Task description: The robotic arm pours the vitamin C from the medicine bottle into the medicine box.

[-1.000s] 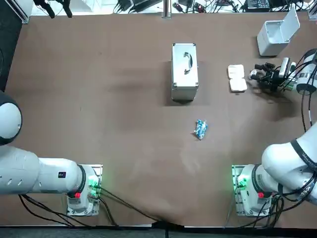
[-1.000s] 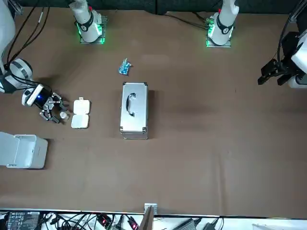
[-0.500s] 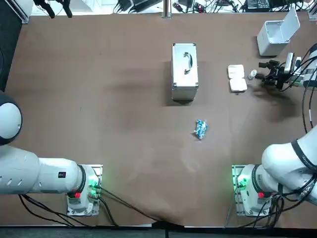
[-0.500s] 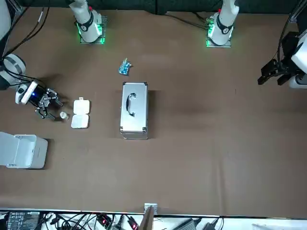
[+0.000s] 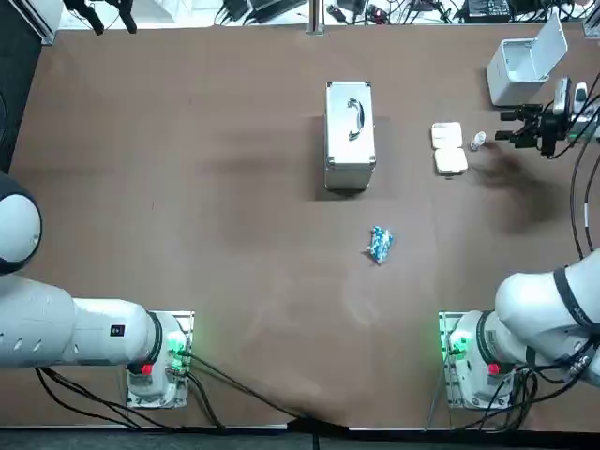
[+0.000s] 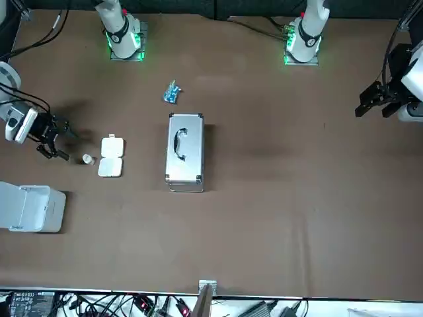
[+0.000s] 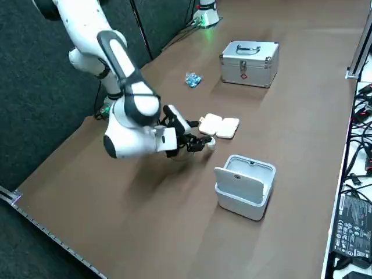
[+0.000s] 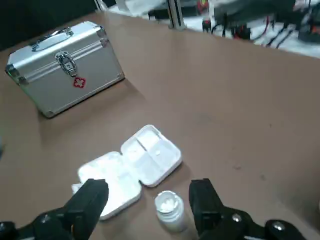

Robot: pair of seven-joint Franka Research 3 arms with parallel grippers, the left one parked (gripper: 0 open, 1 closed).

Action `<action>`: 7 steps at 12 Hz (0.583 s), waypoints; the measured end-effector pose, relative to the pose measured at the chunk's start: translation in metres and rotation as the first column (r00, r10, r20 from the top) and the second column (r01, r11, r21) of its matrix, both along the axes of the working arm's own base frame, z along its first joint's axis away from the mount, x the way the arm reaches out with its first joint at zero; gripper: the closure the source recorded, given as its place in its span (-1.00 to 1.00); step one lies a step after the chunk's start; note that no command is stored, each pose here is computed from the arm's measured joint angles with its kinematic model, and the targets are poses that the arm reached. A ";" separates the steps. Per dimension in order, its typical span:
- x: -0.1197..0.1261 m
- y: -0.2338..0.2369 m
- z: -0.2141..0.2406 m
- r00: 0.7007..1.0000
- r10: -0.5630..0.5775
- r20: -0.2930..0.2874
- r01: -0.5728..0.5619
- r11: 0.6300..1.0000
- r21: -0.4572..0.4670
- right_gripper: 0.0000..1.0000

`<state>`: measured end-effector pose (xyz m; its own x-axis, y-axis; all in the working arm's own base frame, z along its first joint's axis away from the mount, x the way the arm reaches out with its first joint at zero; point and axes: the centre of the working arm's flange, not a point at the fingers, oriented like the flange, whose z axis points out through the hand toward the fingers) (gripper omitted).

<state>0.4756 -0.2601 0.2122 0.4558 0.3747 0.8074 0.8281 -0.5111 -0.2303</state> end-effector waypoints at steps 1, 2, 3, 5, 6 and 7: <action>0.004 0.003 0.015 0.998 -0.007 -0.059 0.005 1.000 -0.021 -1.00; 0.009 0.009 0.032 0.992 -0.016 -0.125 0.010 0.999 -0.046 -1.00; 0.013 0.016 0.048 0.980 -0.034 -0.195 0.020 0.997 -0.074 -1.00; 0.023 0.032 0.079 0.947 -0.093 -0.307 0.052 0.989 -0.139 -1.00; 0.028 0.042 0.093 0.931 -0.122 -0.344 0.066 0.983 -0.171 -1.00; 0.034 0.052 0.106 0.916 -0.150 -0.371 0.078 0.976 -0.204 -1.00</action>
